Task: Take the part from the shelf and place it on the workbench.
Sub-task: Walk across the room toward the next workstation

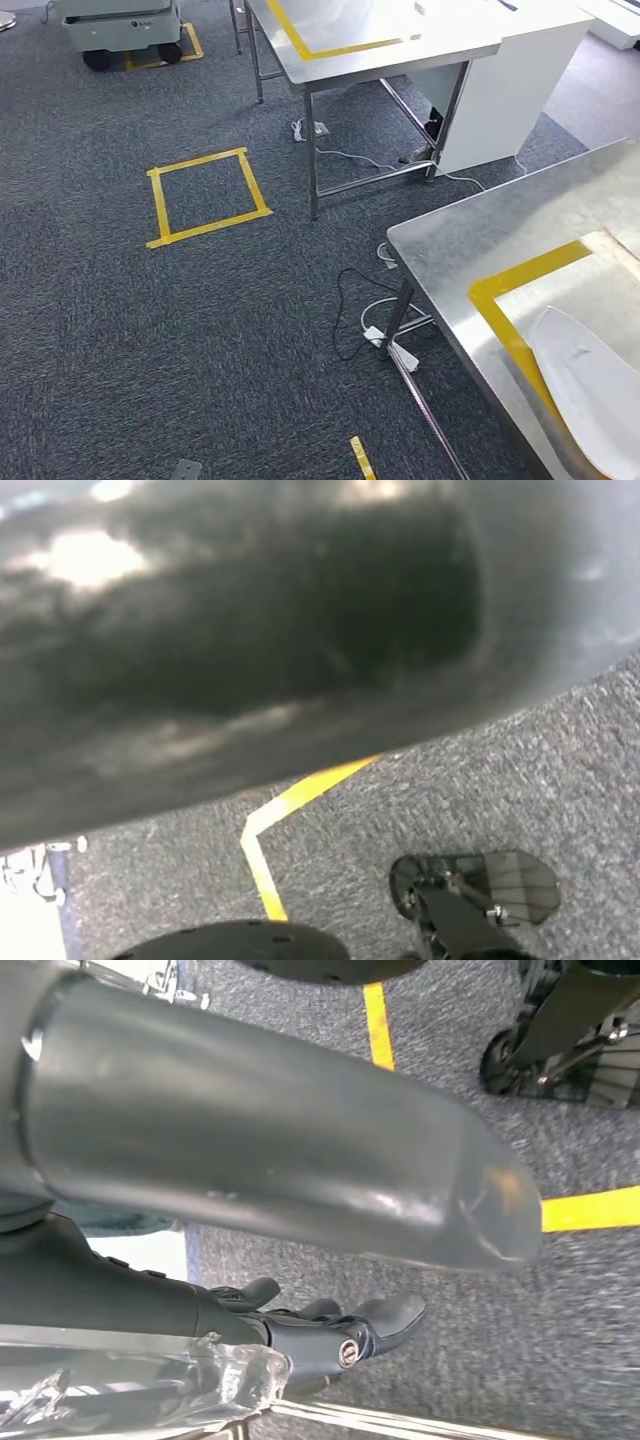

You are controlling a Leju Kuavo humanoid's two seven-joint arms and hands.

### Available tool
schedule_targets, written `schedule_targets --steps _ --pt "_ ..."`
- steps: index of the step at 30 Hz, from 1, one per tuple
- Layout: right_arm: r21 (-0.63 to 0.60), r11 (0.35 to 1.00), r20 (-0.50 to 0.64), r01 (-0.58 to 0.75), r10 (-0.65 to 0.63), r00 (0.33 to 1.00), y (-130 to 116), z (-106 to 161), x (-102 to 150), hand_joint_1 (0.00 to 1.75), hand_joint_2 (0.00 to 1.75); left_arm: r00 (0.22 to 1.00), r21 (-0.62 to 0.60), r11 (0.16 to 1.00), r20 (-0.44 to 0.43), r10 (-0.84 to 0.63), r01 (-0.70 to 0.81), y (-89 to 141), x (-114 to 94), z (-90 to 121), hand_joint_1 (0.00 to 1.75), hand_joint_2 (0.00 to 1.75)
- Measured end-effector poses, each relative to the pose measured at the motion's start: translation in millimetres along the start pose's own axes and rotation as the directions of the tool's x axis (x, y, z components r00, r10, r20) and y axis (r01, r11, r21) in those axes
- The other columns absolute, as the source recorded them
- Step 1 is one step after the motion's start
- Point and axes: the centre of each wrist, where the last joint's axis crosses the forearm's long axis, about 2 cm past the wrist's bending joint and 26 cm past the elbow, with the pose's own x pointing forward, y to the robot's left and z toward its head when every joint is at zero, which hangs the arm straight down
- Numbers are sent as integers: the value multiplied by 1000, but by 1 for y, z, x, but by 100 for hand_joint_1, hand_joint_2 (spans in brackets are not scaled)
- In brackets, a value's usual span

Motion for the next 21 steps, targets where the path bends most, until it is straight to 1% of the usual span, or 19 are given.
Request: schedule_targets --steps 17,21 --pt "-5 1000 -5 12 -12 1000 -1 0 -2 0 0 1000 -7 1000 5 -9 9 -2 3 0 0 0" --pt "-5 1000 -5 13 -13 1000 -1 0 -3 0 0 1000 -7 1000 1 -10 10 -2 1 1 0 0"
